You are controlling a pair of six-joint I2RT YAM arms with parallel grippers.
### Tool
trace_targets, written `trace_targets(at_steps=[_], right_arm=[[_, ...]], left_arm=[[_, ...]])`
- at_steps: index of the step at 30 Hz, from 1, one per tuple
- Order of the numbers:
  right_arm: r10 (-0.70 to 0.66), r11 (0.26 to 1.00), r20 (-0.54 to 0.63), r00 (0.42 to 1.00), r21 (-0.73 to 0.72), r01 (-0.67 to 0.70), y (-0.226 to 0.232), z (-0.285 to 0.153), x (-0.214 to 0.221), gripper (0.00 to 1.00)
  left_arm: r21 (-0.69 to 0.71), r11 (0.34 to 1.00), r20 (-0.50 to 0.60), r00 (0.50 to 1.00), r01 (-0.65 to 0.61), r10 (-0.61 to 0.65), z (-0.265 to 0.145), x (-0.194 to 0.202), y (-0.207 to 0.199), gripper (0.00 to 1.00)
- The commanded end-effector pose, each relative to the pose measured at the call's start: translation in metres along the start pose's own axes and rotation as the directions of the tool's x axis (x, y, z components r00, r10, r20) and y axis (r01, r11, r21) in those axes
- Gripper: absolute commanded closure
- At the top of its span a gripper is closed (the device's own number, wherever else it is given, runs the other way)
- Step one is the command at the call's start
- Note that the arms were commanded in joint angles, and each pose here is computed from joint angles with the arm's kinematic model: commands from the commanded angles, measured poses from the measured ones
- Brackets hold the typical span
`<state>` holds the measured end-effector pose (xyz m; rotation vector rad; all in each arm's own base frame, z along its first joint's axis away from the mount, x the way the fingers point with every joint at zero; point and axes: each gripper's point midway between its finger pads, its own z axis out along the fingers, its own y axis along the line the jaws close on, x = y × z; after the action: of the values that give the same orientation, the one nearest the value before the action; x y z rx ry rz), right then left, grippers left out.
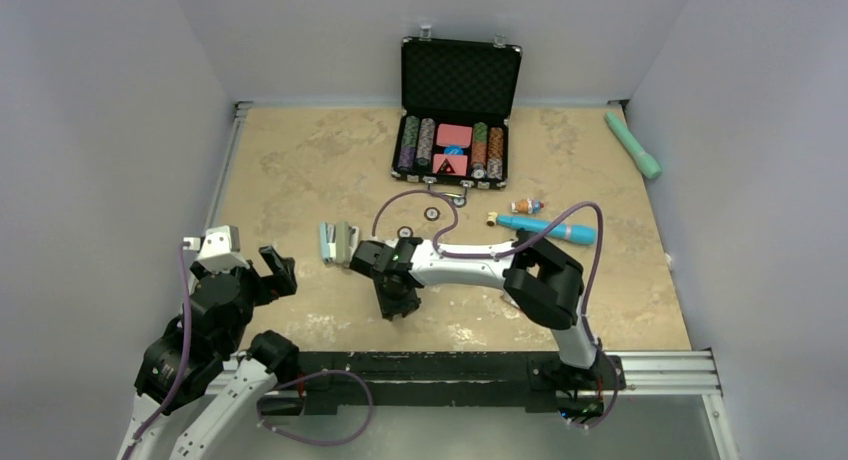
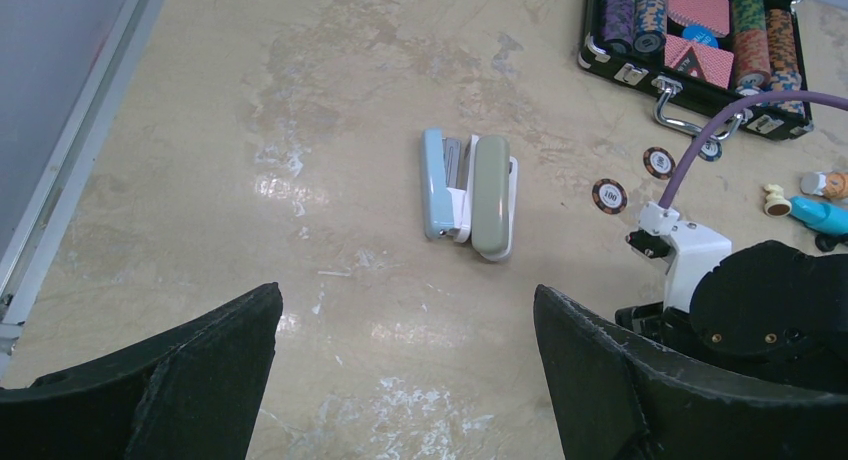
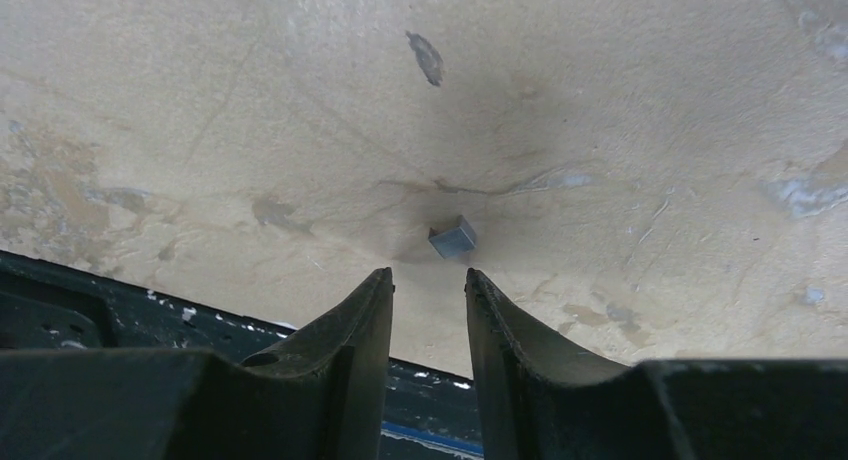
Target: Unload the staples from the stapler
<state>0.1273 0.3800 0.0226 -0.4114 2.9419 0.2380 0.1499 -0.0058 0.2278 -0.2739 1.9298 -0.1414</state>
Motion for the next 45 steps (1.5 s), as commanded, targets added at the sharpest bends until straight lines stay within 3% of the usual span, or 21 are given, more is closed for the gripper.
trace_targets(at_steps=[1,12,22,45], right_arm=[[-0.002,1.0,0.058,0.998,0.023,0.001,0.005,-0.011,-0.019,0.63],[-0.172,0.964,0.101,0.98,0.22,0.147,-0.043,-0.003,-0.025,0.56],[-0.229,0.969,0.118,0.966,0.118,0.215,-0.021,0.0,-0.028,0.59],[-0.174,0.984,0.086,0.981,0.057,0.17,-0.018,-0.002,-0.011,0.74]], left_arm=[[0.01,1.0,0.015,1.0,-0.002,0.002,0.0,-0.007,-0.003,0.01],[0.005,1.0,0.017,1.0,0.0,0.0,0.0,-0.007,-0.002,0.01],[-0.002,1.0,0.016,1.0,0.003,-0.003,0.0,-0.007,-0.001,0.01],[-0.005,1.0,0.013,1.0,0.001,-0.001,0.0,-0.006,-0.001,0.01]])
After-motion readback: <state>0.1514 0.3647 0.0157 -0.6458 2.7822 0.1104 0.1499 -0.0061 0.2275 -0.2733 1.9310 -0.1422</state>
